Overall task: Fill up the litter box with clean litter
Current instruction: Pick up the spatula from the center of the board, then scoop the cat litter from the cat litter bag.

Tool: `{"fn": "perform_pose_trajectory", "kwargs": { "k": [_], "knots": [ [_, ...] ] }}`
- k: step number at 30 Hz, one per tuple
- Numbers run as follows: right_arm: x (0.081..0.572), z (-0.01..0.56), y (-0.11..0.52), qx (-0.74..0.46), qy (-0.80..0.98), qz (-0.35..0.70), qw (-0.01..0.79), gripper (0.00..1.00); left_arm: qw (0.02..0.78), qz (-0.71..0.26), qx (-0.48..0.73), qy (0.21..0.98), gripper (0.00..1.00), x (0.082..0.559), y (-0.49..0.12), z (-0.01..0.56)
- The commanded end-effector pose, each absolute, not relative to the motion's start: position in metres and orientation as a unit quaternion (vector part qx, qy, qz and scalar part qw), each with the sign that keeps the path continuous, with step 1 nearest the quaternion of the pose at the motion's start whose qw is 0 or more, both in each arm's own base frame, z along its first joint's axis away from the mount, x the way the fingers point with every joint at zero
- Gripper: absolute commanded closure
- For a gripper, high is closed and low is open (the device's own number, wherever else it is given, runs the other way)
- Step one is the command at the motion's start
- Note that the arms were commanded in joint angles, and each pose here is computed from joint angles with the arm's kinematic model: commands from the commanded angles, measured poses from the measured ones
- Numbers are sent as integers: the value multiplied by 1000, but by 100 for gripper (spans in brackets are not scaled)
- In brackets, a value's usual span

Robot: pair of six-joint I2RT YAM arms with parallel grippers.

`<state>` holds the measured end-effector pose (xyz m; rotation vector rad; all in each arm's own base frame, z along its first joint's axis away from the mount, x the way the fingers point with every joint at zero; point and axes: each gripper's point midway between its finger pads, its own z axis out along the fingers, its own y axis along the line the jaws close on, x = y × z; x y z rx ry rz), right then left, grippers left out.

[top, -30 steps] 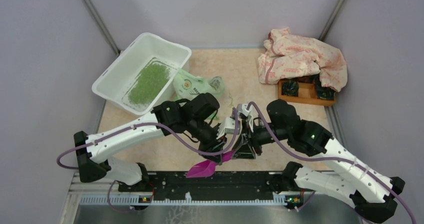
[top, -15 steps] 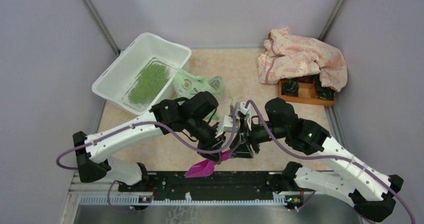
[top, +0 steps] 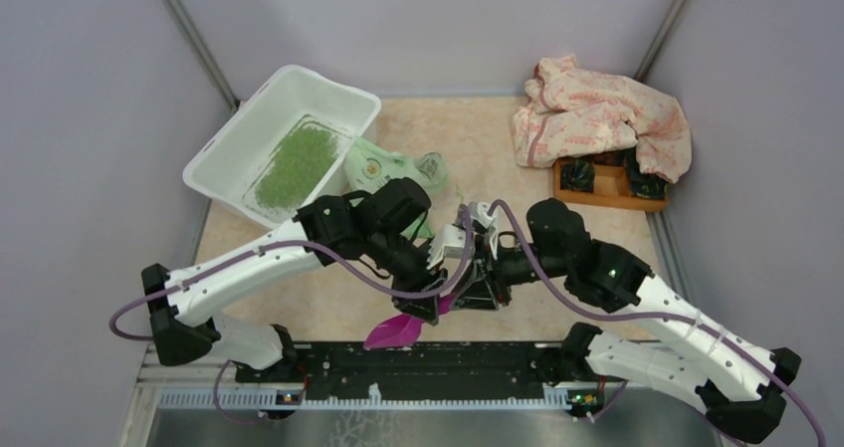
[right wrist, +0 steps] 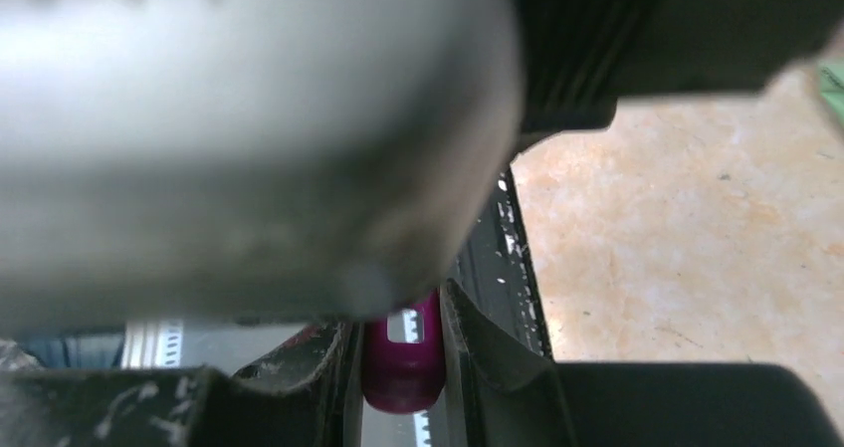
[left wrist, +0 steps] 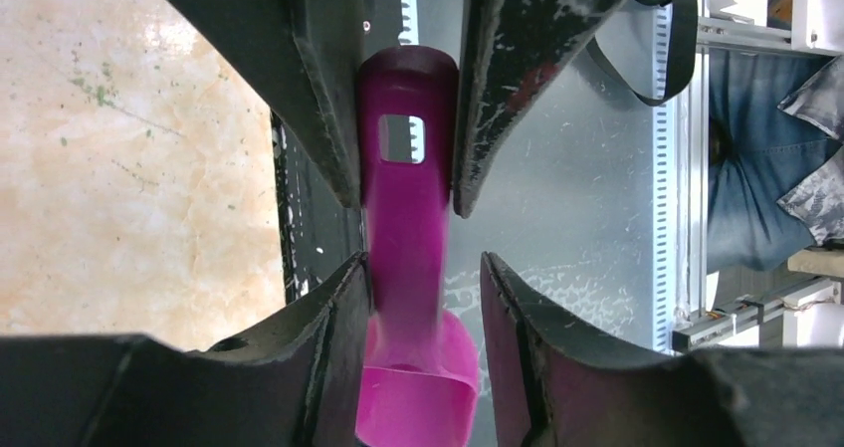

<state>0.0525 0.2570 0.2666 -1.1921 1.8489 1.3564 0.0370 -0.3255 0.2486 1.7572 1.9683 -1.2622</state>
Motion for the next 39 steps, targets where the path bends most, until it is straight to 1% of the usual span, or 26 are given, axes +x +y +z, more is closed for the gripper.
{"fn": "perform_pose_trajectory", "kwargs": {
  "k": [1, 6, 11, 15, 18, 22, 25, 29, 36, 39],
  "knots": [
    [53, 259, 260, -449, 683, 495, 293, 100, 212, -465, 580, 634, 46, 61, -345, 295],
    [65, 264, 255, -423, 696, 478, 329, 100, 274, -474, 541, 639, 32, 86, -335, 317],
    [87, 269, 247, -402, 719, 428, 371, 100, 364, -450, 500, 644, 29, 114, -318, 354],
    [103, 283, 242, -388, 728, 396, 403, 100, 461, -389, 421, 678, 21, 155, -291, 389],
    [126, 301, 233, -357, 741, 353, 446, 100, 505, -363, 354, 699, 18, 175, -274, 406],
    [158, 329, 218, -316, 754, 292, 496, 100, 507, -354, 299, 727, 15, 188, -266, 403],
    [185, 349, 205, -279, 774, 241, 515, 100, 502, -342, 271, 747, 15, 199, -261, 397],
    [210, 384, 191, -239, 786, 210, 530, 100, 502, -324, 230, 768, 14, 215, -249, 397],
    [242, 412, 189, -239, 804, 156, 522, 100, 484, -312, 156, 802, 12, 256, -219, 388],
    [252, 414, 190, -252, 803, 150, 518, 100, 463, -335, 130, 810, 12, 279, -204, 378]
  ]
}}
